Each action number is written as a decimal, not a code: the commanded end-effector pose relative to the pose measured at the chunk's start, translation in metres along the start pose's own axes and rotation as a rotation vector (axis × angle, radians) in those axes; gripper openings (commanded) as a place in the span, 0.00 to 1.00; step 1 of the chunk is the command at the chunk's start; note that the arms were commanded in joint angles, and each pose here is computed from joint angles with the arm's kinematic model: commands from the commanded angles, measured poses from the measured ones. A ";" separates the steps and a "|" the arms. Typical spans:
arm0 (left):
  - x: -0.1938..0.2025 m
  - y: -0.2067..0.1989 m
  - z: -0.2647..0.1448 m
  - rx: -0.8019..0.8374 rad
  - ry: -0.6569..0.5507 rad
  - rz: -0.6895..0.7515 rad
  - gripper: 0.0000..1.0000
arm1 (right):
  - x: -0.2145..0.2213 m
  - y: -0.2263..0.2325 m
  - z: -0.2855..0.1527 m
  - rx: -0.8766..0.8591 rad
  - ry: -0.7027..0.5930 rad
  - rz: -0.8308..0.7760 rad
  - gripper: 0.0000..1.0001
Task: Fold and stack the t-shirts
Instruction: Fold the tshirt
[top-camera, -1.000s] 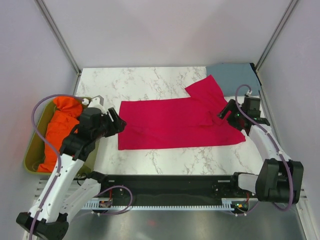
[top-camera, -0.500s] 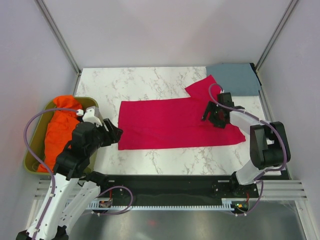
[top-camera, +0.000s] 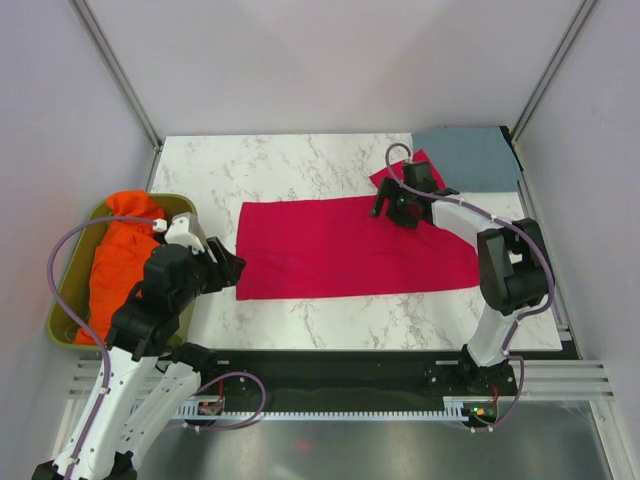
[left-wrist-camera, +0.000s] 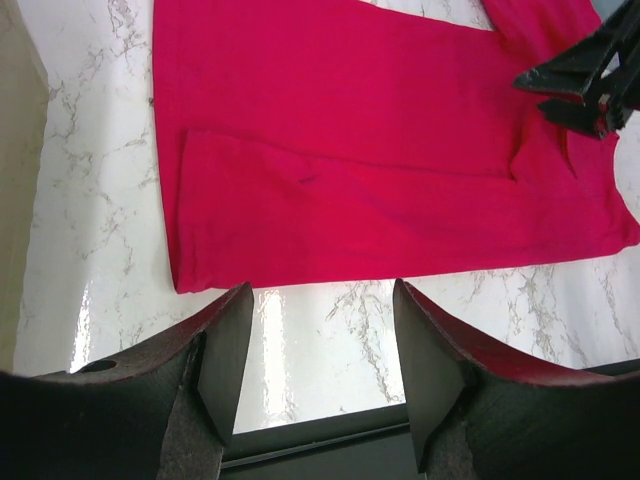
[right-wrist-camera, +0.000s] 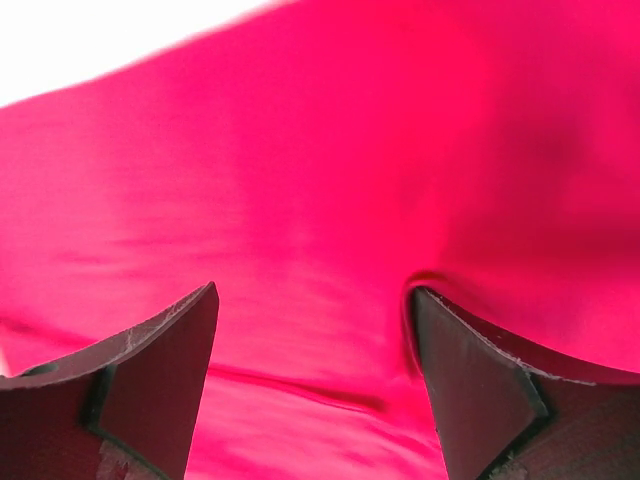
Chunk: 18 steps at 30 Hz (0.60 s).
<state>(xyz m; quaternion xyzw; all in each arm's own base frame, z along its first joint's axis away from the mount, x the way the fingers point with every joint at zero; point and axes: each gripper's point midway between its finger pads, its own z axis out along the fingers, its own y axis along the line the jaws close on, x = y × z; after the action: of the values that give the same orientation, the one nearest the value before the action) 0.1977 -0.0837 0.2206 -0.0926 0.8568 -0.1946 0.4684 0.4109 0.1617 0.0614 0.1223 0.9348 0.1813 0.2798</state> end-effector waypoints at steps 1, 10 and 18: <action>-0.009 -0.002 -0.001 0.013 -0.043 0.035 0.65 | -0.023 0.077 -0.004 -0.285 -0.041 -0.081 0.85; -0.008 -0.002 -0.001 0.016 -0.042 0.034 0.65 | -0.029 -0.003 -0.026 0.078 -0.129 -0.141 0.88; -0.007 -0.001 0.000 0.011 -0.036 0.034 0.64 | -0.008 -0.071 -0.062 0.343 -0.181 -0.115 0.84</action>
<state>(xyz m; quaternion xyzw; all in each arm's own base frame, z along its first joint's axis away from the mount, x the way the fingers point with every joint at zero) 0.1967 -0.0833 0.2226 -0.0926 0.8542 -0.1964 0.4725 0.3877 0.1128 0.0805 0.1061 0.9341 0.0620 0.3352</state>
